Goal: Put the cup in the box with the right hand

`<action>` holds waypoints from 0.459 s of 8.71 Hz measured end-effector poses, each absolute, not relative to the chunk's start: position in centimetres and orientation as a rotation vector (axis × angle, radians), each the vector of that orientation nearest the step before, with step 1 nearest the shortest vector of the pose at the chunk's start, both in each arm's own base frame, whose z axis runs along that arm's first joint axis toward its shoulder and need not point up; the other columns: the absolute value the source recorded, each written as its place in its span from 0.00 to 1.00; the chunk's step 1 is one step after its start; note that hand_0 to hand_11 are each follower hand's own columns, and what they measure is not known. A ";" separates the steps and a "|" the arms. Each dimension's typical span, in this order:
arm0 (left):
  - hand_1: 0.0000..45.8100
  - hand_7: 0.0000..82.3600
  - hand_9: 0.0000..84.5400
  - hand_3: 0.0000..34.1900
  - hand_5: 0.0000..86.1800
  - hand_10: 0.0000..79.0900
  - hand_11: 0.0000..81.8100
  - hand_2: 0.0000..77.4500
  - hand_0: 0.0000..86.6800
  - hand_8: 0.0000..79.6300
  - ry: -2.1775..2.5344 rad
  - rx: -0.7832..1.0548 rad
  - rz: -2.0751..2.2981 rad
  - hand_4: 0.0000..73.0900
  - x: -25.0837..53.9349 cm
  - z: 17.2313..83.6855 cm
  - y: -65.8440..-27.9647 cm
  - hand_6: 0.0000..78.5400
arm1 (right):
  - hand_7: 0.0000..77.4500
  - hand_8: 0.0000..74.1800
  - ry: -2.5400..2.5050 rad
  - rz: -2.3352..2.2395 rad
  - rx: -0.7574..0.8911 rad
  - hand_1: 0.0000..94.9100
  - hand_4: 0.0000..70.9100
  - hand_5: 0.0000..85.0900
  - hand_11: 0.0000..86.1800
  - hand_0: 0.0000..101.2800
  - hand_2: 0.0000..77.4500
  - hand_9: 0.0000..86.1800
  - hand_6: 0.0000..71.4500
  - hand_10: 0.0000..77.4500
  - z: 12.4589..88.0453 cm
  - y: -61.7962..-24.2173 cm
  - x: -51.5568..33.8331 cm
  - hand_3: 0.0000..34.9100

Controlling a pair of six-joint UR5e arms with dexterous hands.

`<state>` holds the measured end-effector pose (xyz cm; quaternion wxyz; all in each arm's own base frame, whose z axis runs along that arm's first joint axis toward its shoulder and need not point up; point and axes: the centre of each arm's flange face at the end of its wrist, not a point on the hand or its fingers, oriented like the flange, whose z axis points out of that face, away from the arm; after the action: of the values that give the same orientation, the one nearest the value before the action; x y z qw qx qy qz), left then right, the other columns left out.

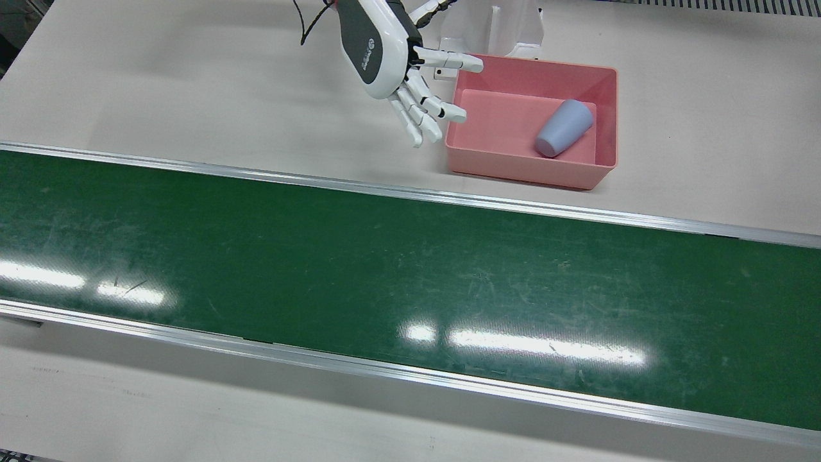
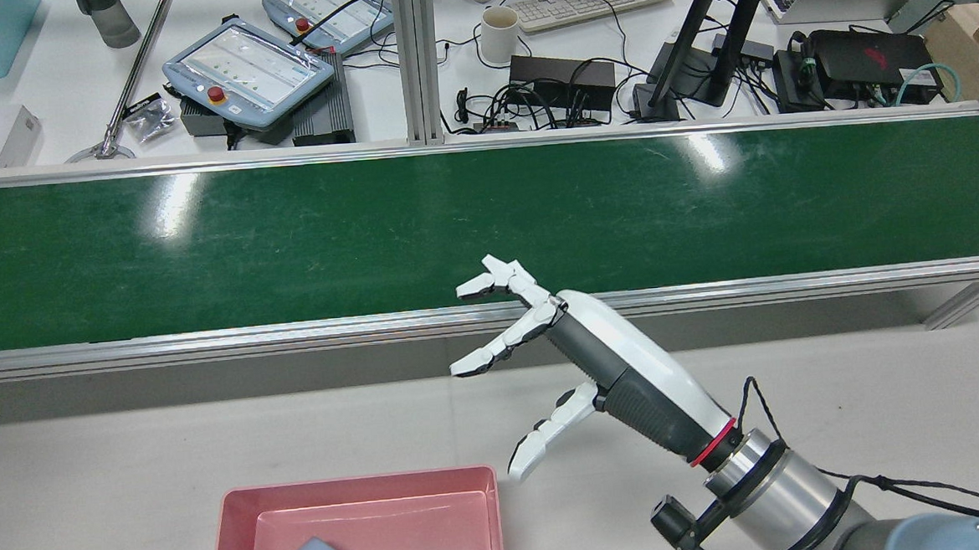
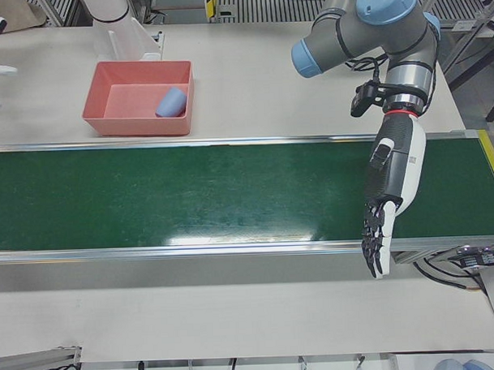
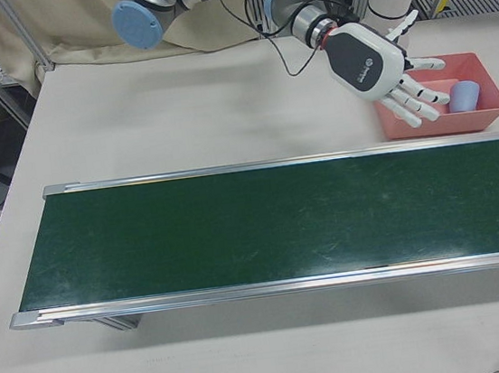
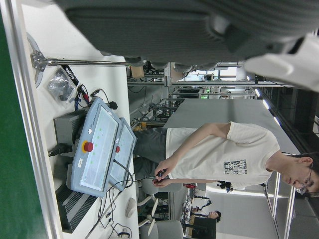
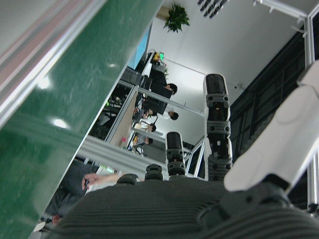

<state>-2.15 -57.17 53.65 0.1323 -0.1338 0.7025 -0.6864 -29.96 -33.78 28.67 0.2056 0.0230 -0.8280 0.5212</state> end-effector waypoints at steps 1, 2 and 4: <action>0.01 0.00 0.00 0.00 0.00 0.00 0.00 0.01 0.00 0.00 2.038 -0.389 -1.991 0.00 -2.1 53.7 -57.2 0.00 | 0.42 0.01 -2.321 1.502 0.091 0.01 0.73 0.01 0.01 0.44 0.01 0.11 0.09 0.01 30.0 -36.8 -26.6 0.00; 0.01 0.00 0.00 0.00 0.00 0.00 0.00 0.01 0.00 0.00 2.038 -0.389 -1.991 0.00 -2.1 53.7 -57.2 0.00 | 0.42 0.01 -2.328 1.544 0.129 0.01 0.73 0.01 0.01 0.44 0.01 0.11 0.09 0.01 31.2 -39.8 -23.2 0.00; 0.01 0.00 0.00 0.00 0.00 0.00 0.00 0.01 0.00 0.00 2.038 -0.389 -1.991 0.00 -2.1 53.7 -57.2 0.00 | 0.45 0.01 -2.299 1.694 0.146 0.01 0.73 0.01 0.07 0.44 0.01 0.11 0.09 0.04 35.8 -45.7 -16.5 0.00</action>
<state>-2.15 -57.16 53.65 0.1325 -0.1341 0.7025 -0.6863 -16.51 -45.67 35.83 0.1405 0.0505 -0.7960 0.5866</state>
